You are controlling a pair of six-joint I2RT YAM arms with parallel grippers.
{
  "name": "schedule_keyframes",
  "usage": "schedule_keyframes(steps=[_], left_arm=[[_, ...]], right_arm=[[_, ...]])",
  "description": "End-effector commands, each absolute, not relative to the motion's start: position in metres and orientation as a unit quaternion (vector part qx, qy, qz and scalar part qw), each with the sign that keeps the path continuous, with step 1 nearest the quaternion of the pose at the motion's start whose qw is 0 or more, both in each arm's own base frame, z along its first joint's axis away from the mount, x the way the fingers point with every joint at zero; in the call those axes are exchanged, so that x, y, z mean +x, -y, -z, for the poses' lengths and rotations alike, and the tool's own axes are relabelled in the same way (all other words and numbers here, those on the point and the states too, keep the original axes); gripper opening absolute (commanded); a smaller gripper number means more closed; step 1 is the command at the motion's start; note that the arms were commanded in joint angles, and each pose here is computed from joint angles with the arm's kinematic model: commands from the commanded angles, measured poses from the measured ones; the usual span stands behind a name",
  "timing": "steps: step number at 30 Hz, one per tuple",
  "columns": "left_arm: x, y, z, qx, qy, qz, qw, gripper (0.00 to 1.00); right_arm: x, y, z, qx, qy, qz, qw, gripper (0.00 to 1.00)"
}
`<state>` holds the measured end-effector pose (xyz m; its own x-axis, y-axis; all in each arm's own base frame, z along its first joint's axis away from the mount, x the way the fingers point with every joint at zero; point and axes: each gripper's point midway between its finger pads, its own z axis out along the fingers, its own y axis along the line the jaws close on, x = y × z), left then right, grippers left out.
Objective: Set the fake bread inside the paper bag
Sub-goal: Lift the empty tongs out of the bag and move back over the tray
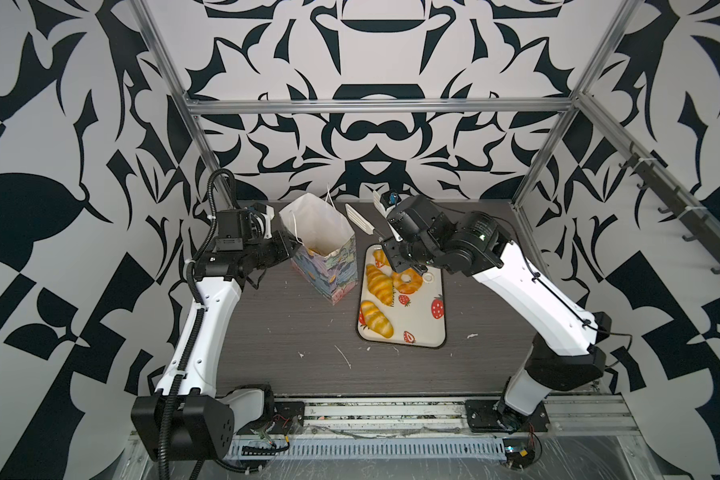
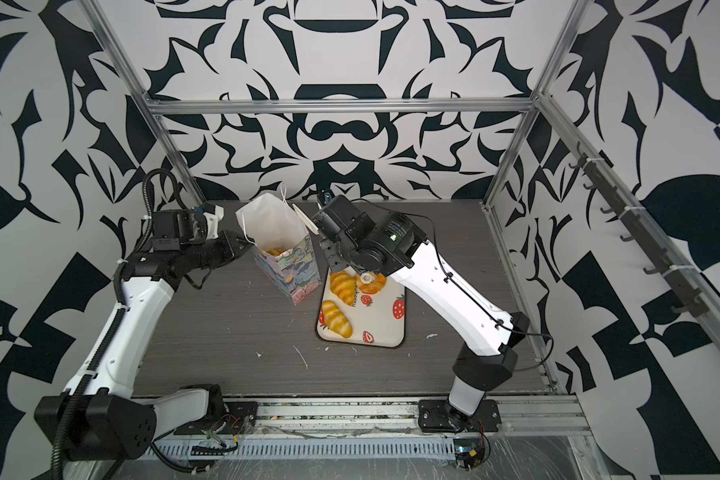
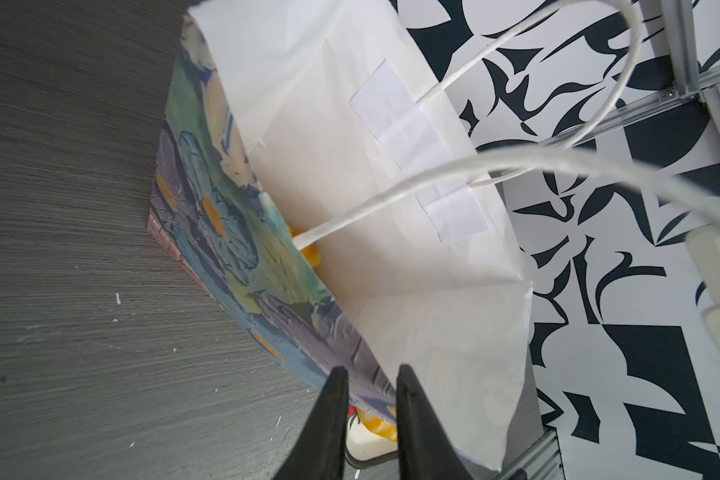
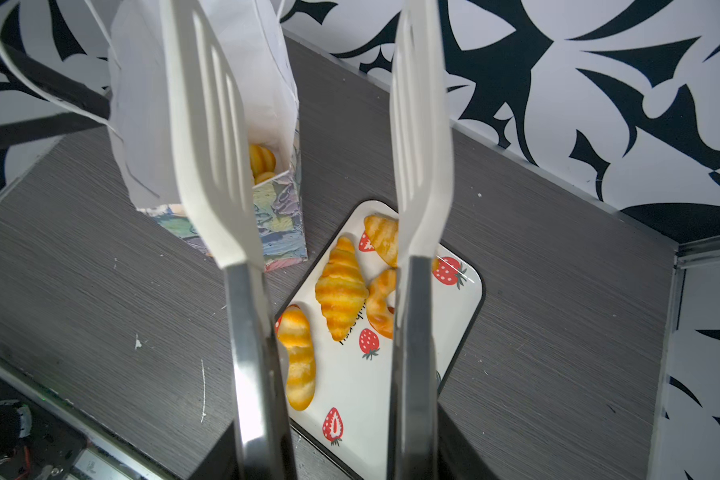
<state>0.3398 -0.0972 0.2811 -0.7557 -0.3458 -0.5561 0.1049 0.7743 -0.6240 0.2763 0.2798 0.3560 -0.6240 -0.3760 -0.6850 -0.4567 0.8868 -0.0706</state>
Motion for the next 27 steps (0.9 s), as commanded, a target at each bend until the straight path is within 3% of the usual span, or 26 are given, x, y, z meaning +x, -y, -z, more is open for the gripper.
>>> schedule_keyframes(steps=[1, 14, 27], left_arm=[[0.334, 0.099, -0.290, -0.059, -0.874, 0.333, 0.349, 0.25], [0.334, 0.100, -0.290, -0.059, -0.874, 0.334, 0.349, 0.25], [0.334, 0.100, -0.290, -0.059, -0.874, 0.334, 0.348, 0.25]], right_arm=[[0.281, -0.257, -0.375, -0.188, -0.894, -0.068, 0.401, 0.54], [0.288, -0.187, -0.307, -0.117, -0.934, -0.055, 0.334, 0.53], [0.297, -0.161, -0.254, -0.088, -0.953, -0.039, 0.288, 0.52]])
